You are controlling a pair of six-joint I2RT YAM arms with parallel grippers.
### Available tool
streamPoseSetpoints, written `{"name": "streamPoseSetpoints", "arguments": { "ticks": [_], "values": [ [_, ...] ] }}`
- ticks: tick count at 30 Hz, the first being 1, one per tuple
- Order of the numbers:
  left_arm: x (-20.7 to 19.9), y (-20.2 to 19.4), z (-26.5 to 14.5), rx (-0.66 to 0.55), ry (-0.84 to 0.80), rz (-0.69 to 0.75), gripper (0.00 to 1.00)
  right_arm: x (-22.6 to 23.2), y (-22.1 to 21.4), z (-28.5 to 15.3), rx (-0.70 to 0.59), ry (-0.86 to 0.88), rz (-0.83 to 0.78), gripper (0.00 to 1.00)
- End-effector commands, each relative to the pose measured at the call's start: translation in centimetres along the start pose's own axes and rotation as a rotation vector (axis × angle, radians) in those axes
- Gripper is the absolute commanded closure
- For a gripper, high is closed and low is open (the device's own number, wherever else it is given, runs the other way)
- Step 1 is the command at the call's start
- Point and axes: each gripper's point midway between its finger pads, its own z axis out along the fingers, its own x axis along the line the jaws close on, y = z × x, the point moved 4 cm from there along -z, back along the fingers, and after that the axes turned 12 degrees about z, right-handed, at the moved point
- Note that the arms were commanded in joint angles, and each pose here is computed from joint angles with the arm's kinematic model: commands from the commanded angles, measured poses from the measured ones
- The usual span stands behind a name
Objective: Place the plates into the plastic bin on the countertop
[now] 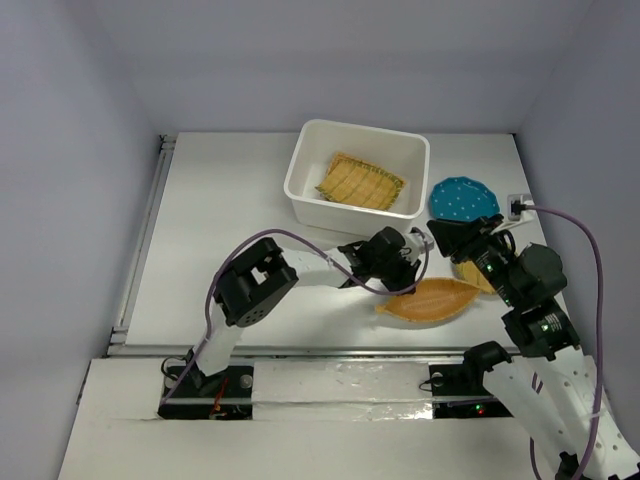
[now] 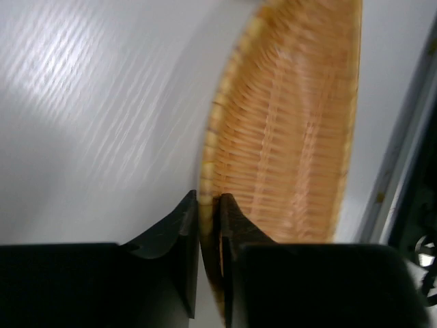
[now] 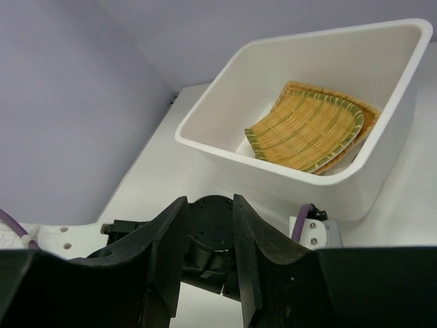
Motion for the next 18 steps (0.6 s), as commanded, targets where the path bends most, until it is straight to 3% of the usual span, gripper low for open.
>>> {"name": "streamPoseSetpoints", "arguments": {
  "ticks": [1, 6, 14, 18],
  "values": [
    [0.2, 0.1, 0.0, 0.014, 0.025, 0.026, 1.00, 0.4, 0.8, -0.1, -0.041, 0.015, -0.017, 0.62],
    [-0.4, 0.3, -3.0, -0.042, 0.061, -0.008, 1.00, 0.4, 1.3, -0.4, -0.068, -0.007, -0.003, 0.62],
    [-2.3, 7.0, -13.4, -0.341, 0.158, -0.029, 1.00, 1.0, 3.4, -1.8, -0.171, -0.034, 0.012, 0.64],
    [-1.2, 9.1, -18.4, -0.479, 0.244, -0.081, 1.00, 2.2, 6.2, -4.7, -0.312, -0.056, 0.008, 0.62]
  ]
}}
